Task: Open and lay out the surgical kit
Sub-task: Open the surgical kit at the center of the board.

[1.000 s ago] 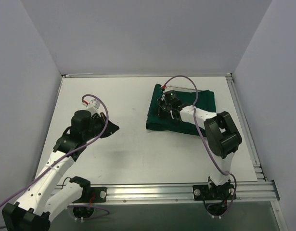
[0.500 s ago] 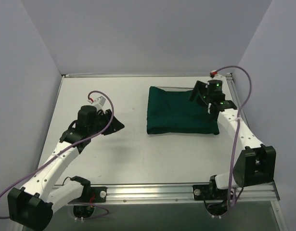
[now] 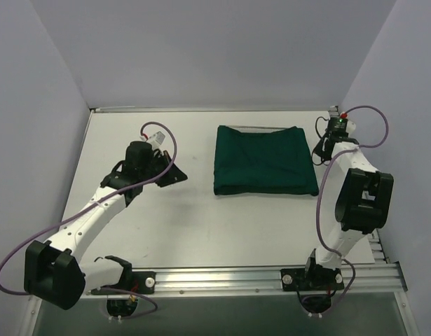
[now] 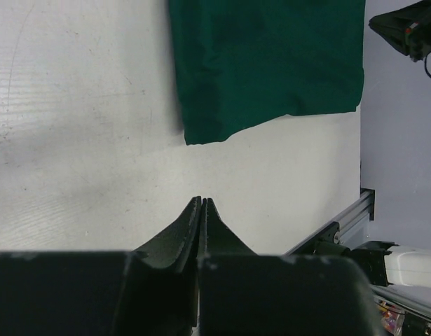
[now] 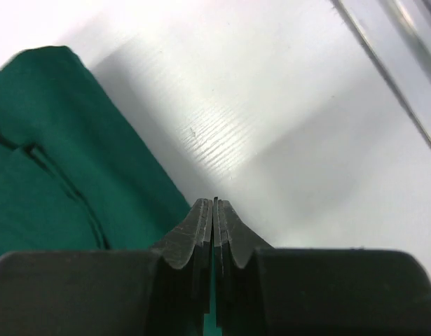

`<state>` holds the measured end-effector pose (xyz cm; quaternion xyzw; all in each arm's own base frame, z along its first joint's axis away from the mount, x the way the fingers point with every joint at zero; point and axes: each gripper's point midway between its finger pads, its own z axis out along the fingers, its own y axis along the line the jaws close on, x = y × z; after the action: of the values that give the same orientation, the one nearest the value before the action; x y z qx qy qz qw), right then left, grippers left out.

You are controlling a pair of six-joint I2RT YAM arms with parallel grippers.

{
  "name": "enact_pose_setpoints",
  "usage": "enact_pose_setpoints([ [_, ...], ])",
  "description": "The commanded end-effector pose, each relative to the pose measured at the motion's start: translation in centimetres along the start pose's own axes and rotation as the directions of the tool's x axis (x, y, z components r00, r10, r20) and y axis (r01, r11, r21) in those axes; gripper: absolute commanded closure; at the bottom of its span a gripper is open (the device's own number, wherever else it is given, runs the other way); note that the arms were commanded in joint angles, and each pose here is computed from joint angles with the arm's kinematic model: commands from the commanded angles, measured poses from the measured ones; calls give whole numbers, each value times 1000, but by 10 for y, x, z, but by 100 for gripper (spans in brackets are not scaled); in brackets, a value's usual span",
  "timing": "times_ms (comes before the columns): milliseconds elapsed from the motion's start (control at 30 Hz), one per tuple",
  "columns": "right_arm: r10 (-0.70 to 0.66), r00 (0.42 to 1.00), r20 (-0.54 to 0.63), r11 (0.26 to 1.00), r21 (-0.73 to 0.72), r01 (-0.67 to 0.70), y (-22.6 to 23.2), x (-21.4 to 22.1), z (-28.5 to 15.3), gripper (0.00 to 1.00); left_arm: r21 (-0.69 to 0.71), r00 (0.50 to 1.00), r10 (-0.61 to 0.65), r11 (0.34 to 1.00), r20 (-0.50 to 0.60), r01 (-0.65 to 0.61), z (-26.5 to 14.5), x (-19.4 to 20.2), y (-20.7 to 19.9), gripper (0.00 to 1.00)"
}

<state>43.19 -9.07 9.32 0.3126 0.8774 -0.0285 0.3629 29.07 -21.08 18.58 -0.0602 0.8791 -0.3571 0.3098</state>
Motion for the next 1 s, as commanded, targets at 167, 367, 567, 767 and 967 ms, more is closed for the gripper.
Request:
enact_pose_setpoints([
  [167, -47, 996, -76, 993, -110, 38, 20, 5, 40, 100, 41, 994, 53, 998, 92, -57, -28, -20, -24, 97],
  [367, -85, 987, -135, 970, -239, 51, 62, 33, 43, 100, 5, 991, 66, 998, 120, -67, -43, -20, -20, 97],
  [567, -83, 981, -173, 945, -325, 23, 107, 75, 26, 100, -28, 987, 74, 997, 141, -70, -51, -22, -16, 95],
  [767, -66, 978, -199, 913, -408, -22, 149, 99, 8, 100, -62, 987, 84, 995, 138, -76, -50, -24, -10, 95],
  [967, -88, 992, -87, 930, -364, 51, 136, 68, -18, 81, -67, 984, 116, 992, 136, -108, -47, -30, -13, 83],
])
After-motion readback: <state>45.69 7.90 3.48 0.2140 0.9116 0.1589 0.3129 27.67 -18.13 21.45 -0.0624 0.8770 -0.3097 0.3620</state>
